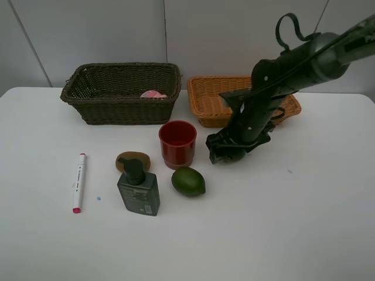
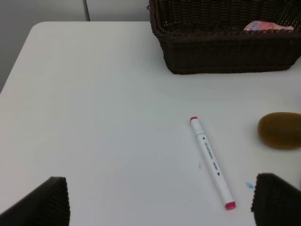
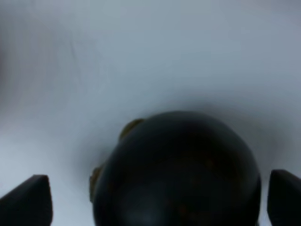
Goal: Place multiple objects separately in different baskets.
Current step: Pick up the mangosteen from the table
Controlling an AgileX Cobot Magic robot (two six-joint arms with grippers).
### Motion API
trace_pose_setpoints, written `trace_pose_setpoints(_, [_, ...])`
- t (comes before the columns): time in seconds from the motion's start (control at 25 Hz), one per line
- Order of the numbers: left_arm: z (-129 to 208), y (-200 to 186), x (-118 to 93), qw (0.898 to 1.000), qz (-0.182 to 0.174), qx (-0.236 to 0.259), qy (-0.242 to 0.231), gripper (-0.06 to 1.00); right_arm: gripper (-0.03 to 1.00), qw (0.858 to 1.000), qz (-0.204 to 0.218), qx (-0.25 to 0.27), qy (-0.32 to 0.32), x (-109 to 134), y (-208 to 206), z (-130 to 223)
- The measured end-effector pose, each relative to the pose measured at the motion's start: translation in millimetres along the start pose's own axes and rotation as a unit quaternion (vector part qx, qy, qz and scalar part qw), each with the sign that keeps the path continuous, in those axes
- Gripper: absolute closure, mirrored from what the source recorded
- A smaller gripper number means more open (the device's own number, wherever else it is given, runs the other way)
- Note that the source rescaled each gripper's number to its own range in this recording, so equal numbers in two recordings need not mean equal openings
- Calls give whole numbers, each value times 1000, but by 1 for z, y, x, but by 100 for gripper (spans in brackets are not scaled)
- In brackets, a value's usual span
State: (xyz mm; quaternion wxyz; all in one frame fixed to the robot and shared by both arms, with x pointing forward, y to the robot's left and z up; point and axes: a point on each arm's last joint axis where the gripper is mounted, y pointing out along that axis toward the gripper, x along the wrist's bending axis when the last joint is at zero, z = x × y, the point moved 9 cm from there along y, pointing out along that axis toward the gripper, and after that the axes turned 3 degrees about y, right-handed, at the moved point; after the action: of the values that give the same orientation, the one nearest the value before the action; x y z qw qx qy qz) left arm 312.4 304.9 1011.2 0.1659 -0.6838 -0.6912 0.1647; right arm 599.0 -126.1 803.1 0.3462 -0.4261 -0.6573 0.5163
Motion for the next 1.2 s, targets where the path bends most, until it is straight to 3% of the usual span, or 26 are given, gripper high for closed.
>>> trace_pose_setpoints(0.48, [0,0,0,1000,0,0,0,-5,-2,1000,1,-2,5,-4,0,-1])
trace_pose_setpoints(0.56, [0,0,0,1000,0,0,0,-5,6,1000,1,-2,5,-4,0,-1])
trace_pose_setpoints(0.6, [0,0,0,1000,0,0,0,-5,15,1000,1,-2,5,-4,0,-1])
trace_pose_setpoints(0.64, [0,0,0,1000,0,0,0,-5,30,1000,1,-2,4,-4,0,-1])
trace_pose_setpoints(1.2, [0,0,0,1000,0,0,0,-5,30,1000,0,-3,8,-3,0,-1])
